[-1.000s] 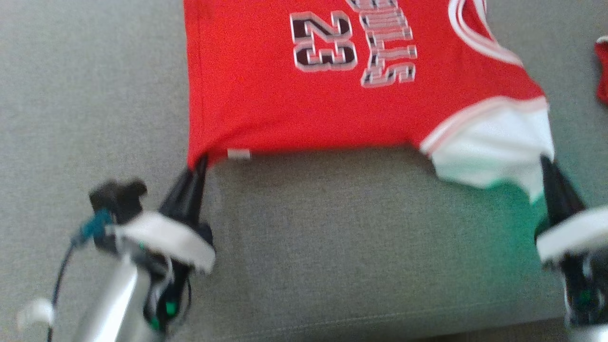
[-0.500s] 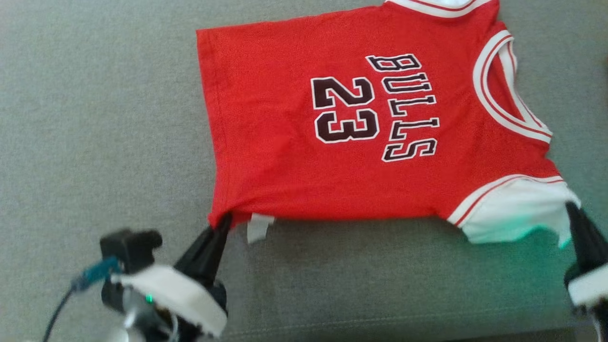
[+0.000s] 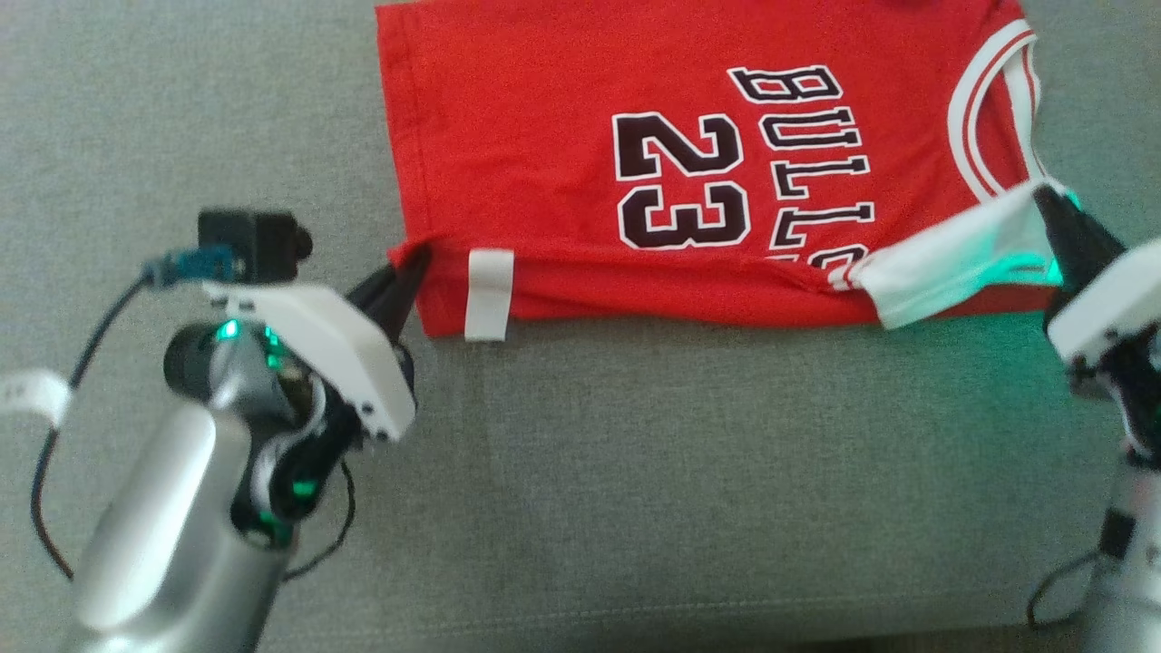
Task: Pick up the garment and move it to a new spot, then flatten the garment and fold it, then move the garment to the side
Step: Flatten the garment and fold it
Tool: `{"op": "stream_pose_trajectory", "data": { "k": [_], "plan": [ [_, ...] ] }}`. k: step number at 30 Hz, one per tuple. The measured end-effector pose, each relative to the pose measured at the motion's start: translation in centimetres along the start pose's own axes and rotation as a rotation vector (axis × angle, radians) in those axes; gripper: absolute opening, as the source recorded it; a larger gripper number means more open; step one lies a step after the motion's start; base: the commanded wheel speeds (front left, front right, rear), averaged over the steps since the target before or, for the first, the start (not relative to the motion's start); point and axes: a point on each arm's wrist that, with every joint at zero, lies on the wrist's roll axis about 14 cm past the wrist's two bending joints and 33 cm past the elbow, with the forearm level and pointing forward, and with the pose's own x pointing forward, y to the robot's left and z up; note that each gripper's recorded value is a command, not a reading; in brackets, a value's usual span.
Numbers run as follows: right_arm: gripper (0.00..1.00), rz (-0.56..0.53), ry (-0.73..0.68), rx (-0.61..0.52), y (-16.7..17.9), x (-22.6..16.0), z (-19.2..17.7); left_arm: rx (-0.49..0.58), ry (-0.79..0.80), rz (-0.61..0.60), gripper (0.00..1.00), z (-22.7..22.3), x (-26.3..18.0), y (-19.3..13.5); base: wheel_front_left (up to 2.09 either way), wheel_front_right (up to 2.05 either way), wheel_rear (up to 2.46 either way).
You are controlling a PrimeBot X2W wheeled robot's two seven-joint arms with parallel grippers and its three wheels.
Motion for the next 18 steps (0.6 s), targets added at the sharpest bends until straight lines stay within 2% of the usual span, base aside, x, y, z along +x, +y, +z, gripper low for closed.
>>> {"op": "stream_pose_trajectory", "data": {
  "k": [3,4,5,6,7,8,12,18],
  "plan": [
    [0.0,-0.006,0.025,-0.01,0.2,1.5,0.7,0.019,0.027,-0.001,0.0,0.6,1.1,0.3,0.0,0.0,0.0],
    [0.0,-0.01,0.029,-0.009,0.2,1.9,0.9,0.021,0.038,0.003,0.09,0.7,1.4,0.5,0.0,0.0,0.0],
    [0.32,-0.014,0.029,-0.004,0.1,2.3,1.2,0.015,0.047,0.005,0.22,0.7,1.7,0.6,0.0,0.0,0.0],
    [1.0,-0.015,0.022,0.008,0.0,2.6,1.6,0.003,0.062,0.007,0.41,0.6,1.9,0.7,0.0,0.0,0.0],
    [1.0,-0.021,0.006,0.025,-0.3,2.8,2.2,-0.006,0.077,0.008,0.95,0.3,2.1,0.9,0.0,0.0,0.0],
    [1.0,-0.028,-0.013,0.042,-0.7,3.0,2.8,-0.007,0.089,0.014,1.0,0.1,2.3,1.1,0.0,0.0,0.0],
    [1.0,-0.03,-0.118,0.107,-1.4,3.2,5.1,-0.011,0.104,0.029,1.0,-0.4,2.4,1.5,0.0,0.0,0.0],
    [1.0,-0.04,-0.105,0.02,-1.1,2.4,4.4,-0.009,0.072,0.019,1.0,-0.3,1.8,1.2,0.0,0.0,0.0]
  ]
}}
